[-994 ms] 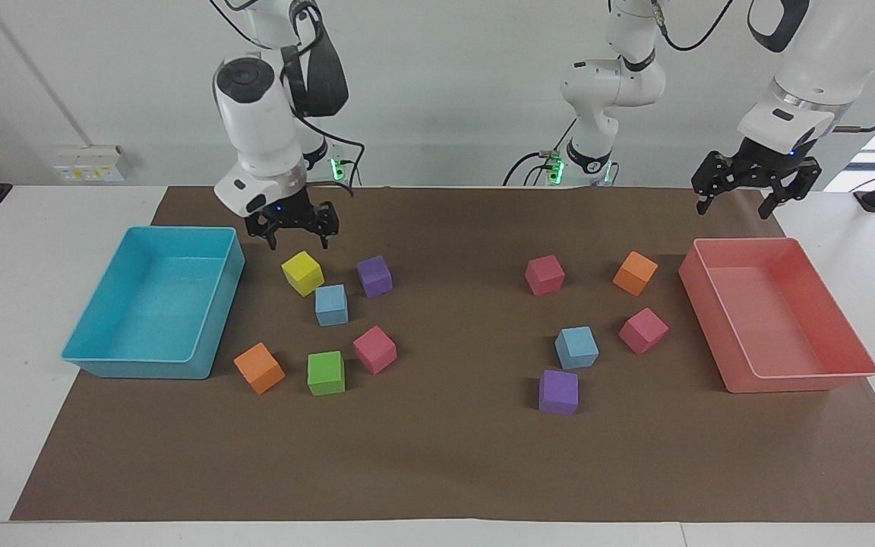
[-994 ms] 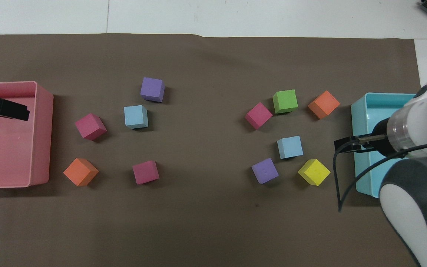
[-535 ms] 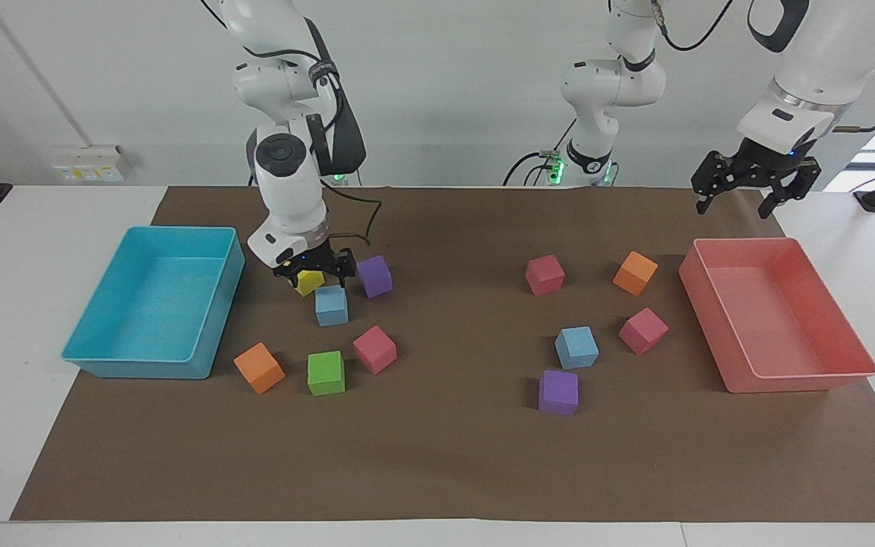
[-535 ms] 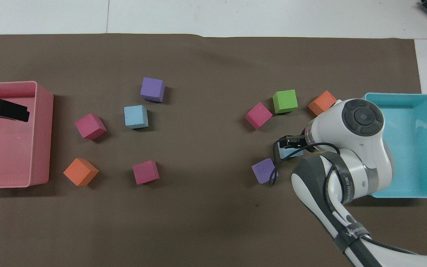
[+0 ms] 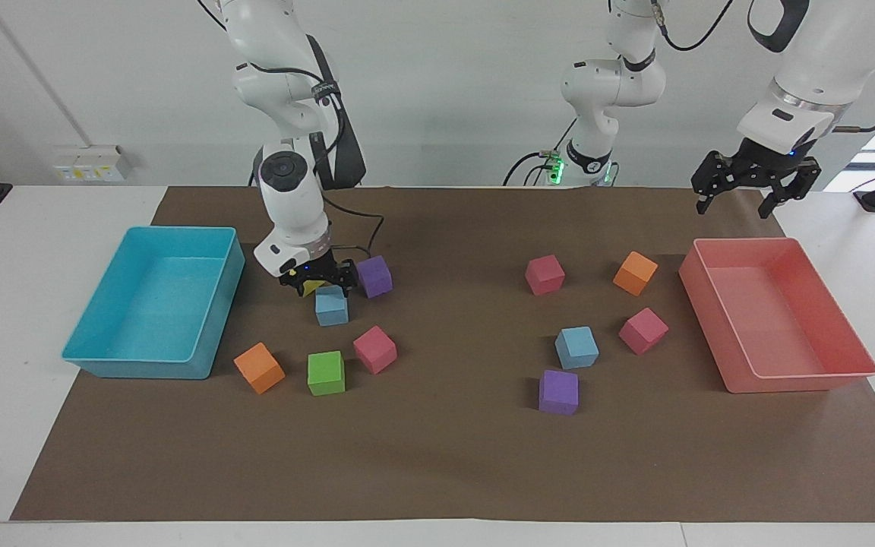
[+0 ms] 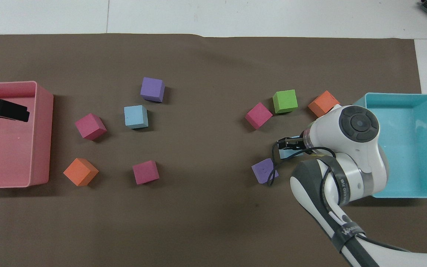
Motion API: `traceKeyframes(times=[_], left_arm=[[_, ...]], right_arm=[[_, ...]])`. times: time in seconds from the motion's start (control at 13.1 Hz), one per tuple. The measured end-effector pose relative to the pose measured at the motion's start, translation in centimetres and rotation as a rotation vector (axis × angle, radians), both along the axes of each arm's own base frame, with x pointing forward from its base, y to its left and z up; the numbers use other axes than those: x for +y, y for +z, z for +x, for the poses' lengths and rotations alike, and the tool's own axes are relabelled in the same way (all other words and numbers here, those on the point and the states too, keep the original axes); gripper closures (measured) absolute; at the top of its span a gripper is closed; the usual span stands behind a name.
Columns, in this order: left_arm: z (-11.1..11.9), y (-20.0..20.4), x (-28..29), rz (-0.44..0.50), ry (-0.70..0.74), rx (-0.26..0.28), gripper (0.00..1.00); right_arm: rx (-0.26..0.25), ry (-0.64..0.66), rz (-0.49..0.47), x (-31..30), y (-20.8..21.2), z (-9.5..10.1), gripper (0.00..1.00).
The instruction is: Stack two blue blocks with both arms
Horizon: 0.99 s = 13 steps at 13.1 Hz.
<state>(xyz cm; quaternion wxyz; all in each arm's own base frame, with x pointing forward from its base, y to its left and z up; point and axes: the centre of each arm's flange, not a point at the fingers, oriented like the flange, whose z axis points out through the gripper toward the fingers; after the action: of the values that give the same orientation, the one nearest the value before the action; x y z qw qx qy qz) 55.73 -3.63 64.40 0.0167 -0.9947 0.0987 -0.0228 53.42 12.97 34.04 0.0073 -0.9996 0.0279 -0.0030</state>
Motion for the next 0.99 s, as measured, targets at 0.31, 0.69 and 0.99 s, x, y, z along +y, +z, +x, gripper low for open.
traceKeyframes(times=[0.31,0.69,0.99], left_arm=[[0.0,0.0,0.0,0.0,0.0,0.0,0.0],[0.0,0.0,-0.1,0.0,-0.002,-0.003,0.0],[0.0,0.1,-0.4,0.0,-0.007,-0.005,0.0]], right_arm=[[-0.005,0.015,0.006,0.4,-2.1,0.3,0.0],[0.002,0.046,0.003,0.3,-3.8,-0.1,0.0],[0.001,0.047,0.002,0.2,-4.1,-0.3,0.0]])
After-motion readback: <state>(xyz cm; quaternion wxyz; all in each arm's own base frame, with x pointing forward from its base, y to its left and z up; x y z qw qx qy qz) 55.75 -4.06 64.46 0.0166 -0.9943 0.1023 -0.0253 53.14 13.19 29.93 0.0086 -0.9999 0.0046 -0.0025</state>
